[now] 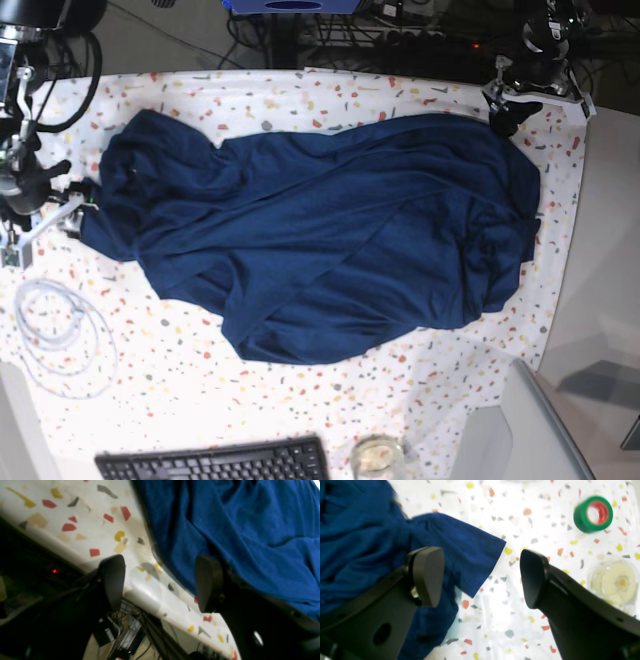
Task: Layout the t-shirt on the table in an organized manner, then fold the t-shirt properly
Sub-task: 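Grasp the shirt's edge with both grippers and stretch it apart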
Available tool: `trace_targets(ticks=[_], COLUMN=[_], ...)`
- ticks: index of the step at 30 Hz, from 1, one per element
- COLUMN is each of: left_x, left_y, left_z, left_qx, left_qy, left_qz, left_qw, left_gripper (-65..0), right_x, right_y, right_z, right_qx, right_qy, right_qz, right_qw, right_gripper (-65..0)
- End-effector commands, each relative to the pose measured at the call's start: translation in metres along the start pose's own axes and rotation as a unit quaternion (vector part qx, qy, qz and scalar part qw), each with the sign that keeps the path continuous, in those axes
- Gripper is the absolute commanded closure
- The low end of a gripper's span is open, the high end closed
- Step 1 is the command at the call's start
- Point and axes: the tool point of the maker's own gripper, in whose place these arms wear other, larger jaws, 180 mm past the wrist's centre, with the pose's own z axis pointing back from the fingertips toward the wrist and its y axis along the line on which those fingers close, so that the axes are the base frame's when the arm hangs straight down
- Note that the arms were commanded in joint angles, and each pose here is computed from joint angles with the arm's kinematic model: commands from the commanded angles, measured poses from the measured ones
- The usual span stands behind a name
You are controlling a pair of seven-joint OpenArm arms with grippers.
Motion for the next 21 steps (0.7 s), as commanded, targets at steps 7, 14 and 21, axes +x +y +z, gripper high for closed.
trace_targets(ticks=[7,14,21], left_x=[0.020,0.004,-0.012], left_y=[-0.014,-0.007,-0.004], left_z=[-0.019,-0.040,-0.046], left_qx=[-0.023,-0.014,-0.011], left_qy=[-0.028,-0.004,0.016], left_qz=[0.013,0.044,0.056], left_qw=[0.999,0.999,0.998], left_gripper=[-41.8,-41.8,-41.8], right_x=[-0.005,-0.026,-0.056], right_y=[0.013,0.002,0.022], right_z=[0.017,0.003,-0.004], right_qx=[0.069,0.105,0.154], right_qy=[-0.026,-0.015,0.019], right_qz=[-0.037,-0.112,-0.099], right_qw=[0.9966,0.9881,0.9829], right_gripper=[-44.9,-44.9,-44.9])
